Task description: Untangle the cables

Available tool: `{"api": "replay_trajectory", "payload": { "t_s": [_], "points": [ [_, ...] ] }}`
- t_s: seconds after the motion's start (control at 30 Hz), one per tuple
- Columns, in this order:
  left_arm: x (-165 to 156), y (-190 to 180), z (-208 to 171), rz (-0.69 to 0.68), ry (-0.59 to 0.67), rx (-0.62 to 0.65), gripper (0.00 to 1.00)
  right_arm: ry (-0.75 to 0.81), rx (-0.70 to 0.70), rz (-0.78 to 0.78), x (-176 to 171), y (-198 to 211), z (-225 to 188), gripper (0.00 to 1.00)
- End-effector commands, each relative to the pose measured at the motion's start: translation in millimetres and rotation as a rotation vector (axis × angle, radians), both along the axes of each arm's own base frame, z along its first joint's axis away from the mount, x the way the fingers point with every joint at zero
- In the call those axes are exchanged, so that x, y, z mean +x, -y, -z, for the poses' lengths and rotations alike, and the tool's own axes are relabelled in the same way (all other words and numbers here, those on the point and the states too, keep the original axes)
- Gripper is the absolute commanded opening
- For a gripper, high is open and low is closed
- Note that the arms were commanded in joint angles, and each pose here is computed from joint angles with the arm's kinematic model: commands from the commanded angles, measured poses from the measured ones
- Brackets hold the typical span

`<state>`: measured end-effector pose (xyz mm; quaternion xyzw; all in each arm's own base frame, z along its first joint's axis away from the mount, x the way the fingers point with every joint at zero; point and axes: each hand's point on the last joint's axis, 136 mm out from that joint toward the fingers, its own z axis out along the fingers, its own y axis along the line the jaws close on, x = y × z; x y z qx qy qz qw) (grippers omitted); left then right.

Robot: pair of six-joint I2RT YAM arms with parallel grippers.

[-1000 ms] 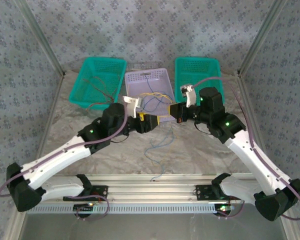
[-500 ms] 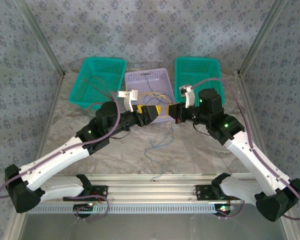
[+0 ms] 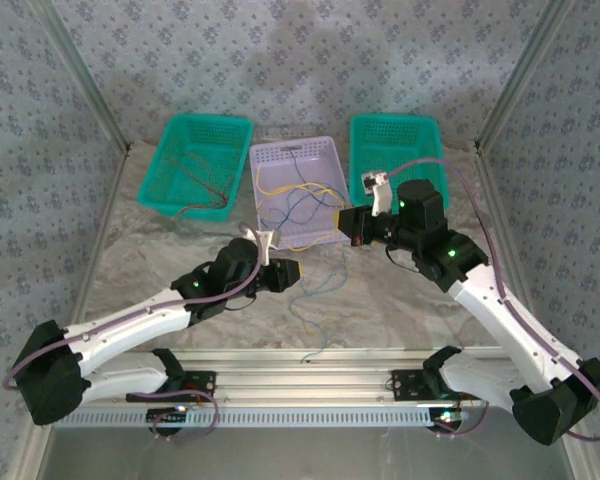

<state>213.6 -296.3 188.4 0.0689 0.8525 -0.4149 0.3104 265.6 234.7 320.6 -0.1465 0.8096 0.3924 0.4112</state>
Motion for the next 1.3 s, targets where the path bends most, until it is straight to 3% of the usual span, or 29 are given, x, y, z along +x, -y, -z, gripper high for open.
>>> {"api": "replay_trajectory", "payload": {
  "t_s": [0.0, 0.07, 0.13, 0.27, 0.57, 0.77, 0.87, 0.93, 1.17, 1.27],
  "points": [
    [6.4, 0.3, -34.1, -0.017, 0.083, -0.052, 0.22, 0.004, 0.024, -0.034, -4.0, -7.8, -5.6, 0.0],
    [7.6, -1.5, -39.3, -0.027, 0.101, -0.066, 0.29, -0.002, 0.021, -0.043, -4.7, -9.7, -3.4, 0.0],
    [7.2, -2.3, -47.4, -0.03, 0.127, -0.103, 0.51, -0.007, 0.014, -0.038, -3.3, -9.9, 0.3, 0.0],
    [4.7, -7.2, -61.4, -0.041, 0.173, -0.165, 0.62, -0.009, 0.013, -0.028, -1.5, -9.1, 3.6, 0.0],
    [9.0, -13.9, -63.4, -0.092, 0.18, -0.198, 0.63, -0.048, 0.102, -0.111, -8.4, -26.5, 1.7, 0.0],
    [15.1, -25.5, -68.4, -0.164, 0.197, -0.21, 0.56, -0.112, 0.13, -0.169, -14.4, -39.9, 10.7, 0.0],
    [15.8, -32.0, -70.9, -0.191, 0.206, -0.221, 0.42, -0.141, 0.117, -0.184, -15.7, -43.2, 19.9, 0.0],
    [15.4, -35.3, -73.2, -0.2, 0.214, -0.224, 0.27, -0.155, 0.11, -0.203, -18.4, -47.3, 24.6, 0.0],
    [14.1, -41.4, -76.3, -0.216, 0.224, -0.227, 0.01, -0.17, 0.085, -0.23, -22.9, -51.6, 32.7, 0.0],
    [12.5, -43.5, -77.2, -0.217, 0.225, -0.233, 0.0, -0.177, 0.05, -0.22, -21.1, -49.2, 41.2, 0.0]
  ]
}}
